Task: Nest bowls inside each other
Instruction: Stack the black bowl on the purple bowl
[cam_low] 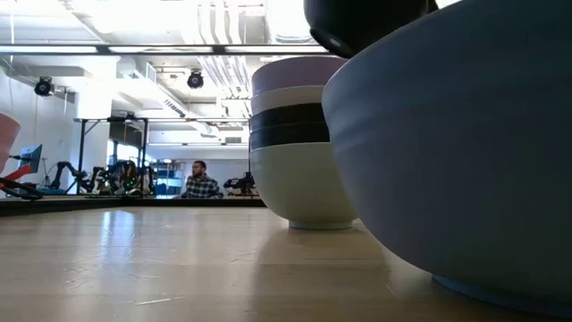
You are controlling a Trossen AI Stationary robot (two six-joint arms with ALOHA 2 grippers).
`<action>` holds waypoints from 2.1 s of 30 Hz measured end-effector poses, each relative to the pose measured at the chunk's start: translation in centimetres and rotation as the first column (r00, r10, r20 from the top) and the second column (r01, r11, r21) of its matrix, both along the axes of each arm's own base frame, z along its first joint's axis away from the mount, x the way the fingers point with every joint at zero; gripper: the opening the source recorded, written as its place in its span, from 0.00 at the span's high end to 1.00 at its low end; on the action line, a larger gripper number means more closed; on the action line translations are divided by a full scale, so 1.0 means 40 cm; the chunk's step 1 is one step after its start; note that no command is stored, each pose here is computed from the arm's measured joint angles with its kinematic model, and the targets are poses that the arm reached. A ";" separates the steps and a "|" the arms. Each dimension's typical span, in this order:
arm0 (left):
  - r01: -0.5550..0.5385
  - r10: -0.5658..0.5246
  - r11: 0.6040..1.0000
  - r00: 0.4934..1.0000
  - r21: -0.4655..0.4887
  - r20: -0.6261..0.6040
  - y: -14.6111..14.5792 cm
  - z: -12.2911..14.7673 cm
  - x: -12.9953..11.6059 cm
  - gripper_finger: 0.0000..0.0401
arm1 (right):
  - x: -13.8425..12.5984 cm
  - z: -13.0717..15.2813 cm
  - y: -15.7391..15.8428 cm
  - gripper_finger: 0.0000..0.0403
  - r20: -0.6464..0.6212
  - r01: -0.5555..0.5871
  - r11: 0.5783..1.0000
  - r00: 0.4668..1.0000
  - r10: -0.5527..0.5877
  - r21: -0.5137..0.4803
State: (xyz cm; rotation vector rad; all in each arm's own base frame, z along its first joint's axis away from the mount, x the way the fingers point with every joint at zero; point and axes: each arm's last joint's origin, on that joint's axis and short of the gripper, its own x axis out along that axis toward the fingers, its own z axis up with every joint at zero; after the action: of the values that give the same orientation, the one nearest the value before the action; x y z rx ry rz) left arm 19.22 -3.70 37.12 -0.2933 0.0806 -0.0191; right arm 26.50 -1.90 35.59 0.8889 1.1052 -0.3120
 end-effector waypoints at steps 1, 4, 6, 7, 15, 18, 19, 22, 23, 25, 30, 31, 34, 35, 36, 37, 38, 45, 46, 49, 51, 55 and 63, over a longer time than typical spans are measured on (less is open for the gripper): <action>0.000 0.000 1.000 1.000 0.001 -0.007 -0.001 -0.002 0.005 0.88 | 0.011 -0.004 -0.001 0.97 -0.022 -0.017 1.000 1.000 0.017 -0.003; 0.000 0.000 1.000 1.000 0.001 -0.008 -0.004 -0.004 0.016 0.88 | 0.051 -0.015 -0.005 0.97 -0.081 -0.070 0.997 0.994 0.068 -0.015; 0.000 0.000 1.000 1.000 -0.004 0.007 -0.005 -0.002 0.021 0.88 | 0.083 -0.018 -0.009 0.97 -0.102 -0.101 0.995 0.990 0.099 -0.023; 0.000 0.000 1.000 1.000 -0.006 0.014 -0.005 -0.001 0.022 0.88 | 0.095 -0.017 -0.010 0.97 -0.114 -0.121 0.992 0.987 0.117 -0.028; 0.001 0.000 1.000 0.999 -0.015 0.050 -0.005 0.008 0.024 0.88 | 0.201 -0.031 -0.021 0.97 -0.234 -0.281 0.959 0.935 0.265 -0.035; 0.000 0.003 0.999 0.999 -0.050 0.049 -0.005 0.008 0.023 0.88 | 0.235 -0.040 -0.024 0.97 -0.257 -0.326 0.945 0.917 0.305 -0.039; -0.001 0.004 0.998 0.999 -0.064 0.049 -0.005 0.008 0.022 0.88 | 0.247 -0.044 -0.026 0.97 -0.257 -0.338 0.940 0.913 0.317 -0.041; -0.001 0.006 0.996 0.999 -0.089 0.048 -0.005 0.008 0.023 0.88 | 0.277 -0.056 -0.029 0.97 -0.265 -0.370 0.928 0.900 0.347 -0.041; -0.002 0.006 0.996 0.999 -0.089 0.046 -0.005 0.008 0.023 0.88 | 0.286 -0.059 -0.030 0.97 -0.268 -0.380 0.924 0.895 0.356 -0.041; -0.002 0.006 0.996 0.999 -0.089 0.045 -0.005 0.007 0.024 0.88 | 0.302 -0.064 -0.033 0.97 -0.257 -0.398 0.916 0.891 0.374 -0.050; -0.001 0.006 0.996 0.999 -0.090 0.048 -0.005 0.008 0.024 0.88 | 0.330 -0.090 -0.036 0.97 -0.268 -0.431 0.901 0.875 0.404 -0.047; -0.001 0.006 0.996 0.999 -0.091 0.049 -0.005 0.008 0.023 0.88 | 0.331 -0.093 -0.036 0.97 -0.270 -0.438 0.898 0.871 0.411 -0.047; -0.001 0.006 0.996 0.999 -0.092 0.052 -0.005 0.010 0.021 0.88 | 0.329 -0.105 -0.036 0.97 -0.284 -0.454 0.890 0.859 0.426 -0.038; -0.001 0.006 0.996 0.999 -0.092 0.053 -0.005 0.010 0.021 0.88 | 0.328 -0.108 -0.036 0.97 -0.288 -0.455 0.890 0.857 0.427 -0.036; -0.001 0.006 0.996 0.999 -0.092 0.053 -0.005 0.011 0.020 0.88 | 0.328 -0.111 -0.036 0.97 -0.291 -0.456 0.889 0.856 0.428 -0.033; -0.001 0.006 0.996 0.999 -0.091 0.053 -0.005 0.011 0.020 0.88 | 0.327 -0.113 -0.036 0.97 -0.294 -0.459 0.888 0.853 0.431 -0.032; -0.001 0.006 0.996 0.999 -0.091 0.054 -0.005 0.011 0.020 0.88 | 0.327 -0.114 -0.036 0.97 -0.295 -0.462 0.886 0.852 0.433 -0.032; -0.001 0.006 0.996 0.999 -0.091 0.053 -0.005 0.010 0.021 0.88 | 0.327 -0.118 -0.027 0.92 -0.299 -0.479 0.877 0.842 0.450 -0.030; -0.001 0.006 0.996 0.999 -0.091 0.053 -0.005 0.010 0.021 0.88 | 0.327 -0.120 -0.025 0.91 -0.301 -0.481 0.876 0.840 0.452 -0.028; -0.001 0.006 0.996 0.999 -0.091 0.053 -0.005 0.010 0.021 0.88 | 0.327 -0.120 -0.022 0.86 -0.299 -0.484 0.875 0.838 0.456 -0.025; -0.001 0.006 0.996 0.999 -0.091 0.053 -0.005 0.010 0.021 0.88 | 0.327 -0.119 -0.020 0.81 -0.297 -0.486 0.874 0.838 0.457 -0.026; 0.003 0.002 0.996 0.999 -0.091 0.053 -0.005 0.010 0.021 0.88 | 0.319 -0.102 -0.019 0.74 -0.283 -0.479 0.877 0.847 0.451 -0.036; 0.019 -0.014 0.996 0.999 -0.091 0.053 -0.006 0.010 0.021 0.88 | 0.275 -0.024 -0.016 0.67 -0.203 -0.455 0.886 0.879 0.431 -0.090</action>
State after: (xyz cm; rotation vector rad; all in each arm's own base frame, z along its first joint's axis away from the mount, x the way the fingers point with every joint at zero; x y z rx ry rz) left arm 20.05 -3.95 37.52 -0.3840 0.0307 -0.0472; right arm 37.51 -2.53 34.65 0.4691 1.4018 -0.0814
